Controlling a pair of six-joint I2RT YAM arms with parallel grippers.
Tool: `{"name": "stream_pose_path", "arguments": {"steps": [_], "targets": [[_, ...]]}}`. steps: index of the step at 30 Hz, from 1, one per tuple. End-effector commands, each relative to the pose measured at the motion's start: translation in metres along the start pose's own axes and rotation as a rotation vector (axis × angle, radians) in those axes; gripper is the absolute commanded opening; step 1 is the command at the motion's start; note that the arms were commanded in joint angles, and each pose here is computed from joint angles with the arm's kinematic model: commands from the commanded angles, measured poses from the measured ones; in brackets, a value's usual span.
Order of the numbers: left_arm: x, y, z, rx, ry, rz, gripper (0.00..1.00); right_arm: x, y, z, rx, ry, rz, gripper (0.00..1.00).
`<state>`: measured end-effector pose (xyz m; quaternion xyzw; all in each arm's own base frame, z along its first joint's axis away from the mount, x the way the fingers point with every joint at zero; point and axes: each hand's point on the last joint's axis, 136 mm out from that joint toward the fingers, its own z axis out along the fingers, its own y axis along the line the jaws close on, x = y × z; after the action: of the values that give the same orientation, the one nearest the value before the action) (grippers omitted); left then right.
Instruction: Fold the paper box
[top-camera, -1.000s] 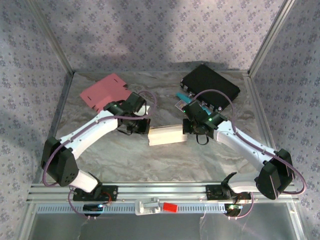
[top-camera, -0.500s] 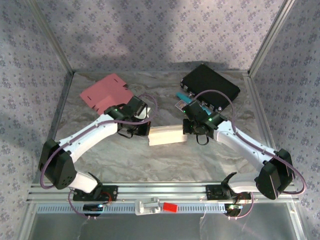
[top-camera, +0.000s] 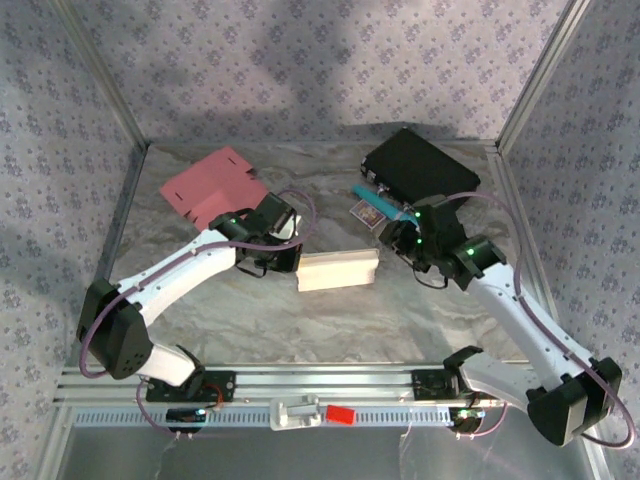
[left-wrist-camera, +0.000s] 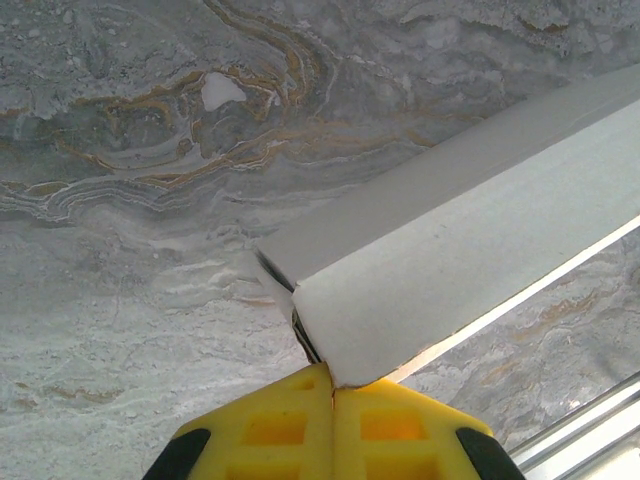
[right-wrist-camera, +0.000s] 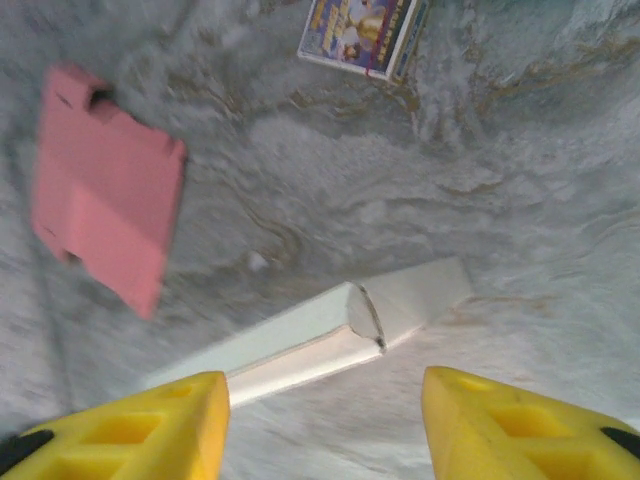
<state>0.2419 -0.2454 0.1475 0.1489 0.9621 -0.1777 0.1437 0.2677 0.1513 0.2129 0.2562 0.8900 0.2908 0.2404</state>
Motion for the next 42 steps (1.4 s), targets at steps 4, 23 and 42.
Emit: {"name": "stream_pose_path", "arguments": {"steps": [4,23,42], "targets": [[0.028,0.011,0.009,-0.057,0.102,-0.024,0.0,0.011,0.017,0.027,-0.114,0.109,0.413,0.6],[0.027,0.008,0.008,-0.053,0.1,-0.018,0.0,0.042,-0.029,0.057,0.01,0.183,0.534,0.53],[-0.006,-0.013,-0.049,0.081,-0.073,-0.162,0.29,0.057,-0.063,0.063,0.116,0.183,0.525,0.33]]}}
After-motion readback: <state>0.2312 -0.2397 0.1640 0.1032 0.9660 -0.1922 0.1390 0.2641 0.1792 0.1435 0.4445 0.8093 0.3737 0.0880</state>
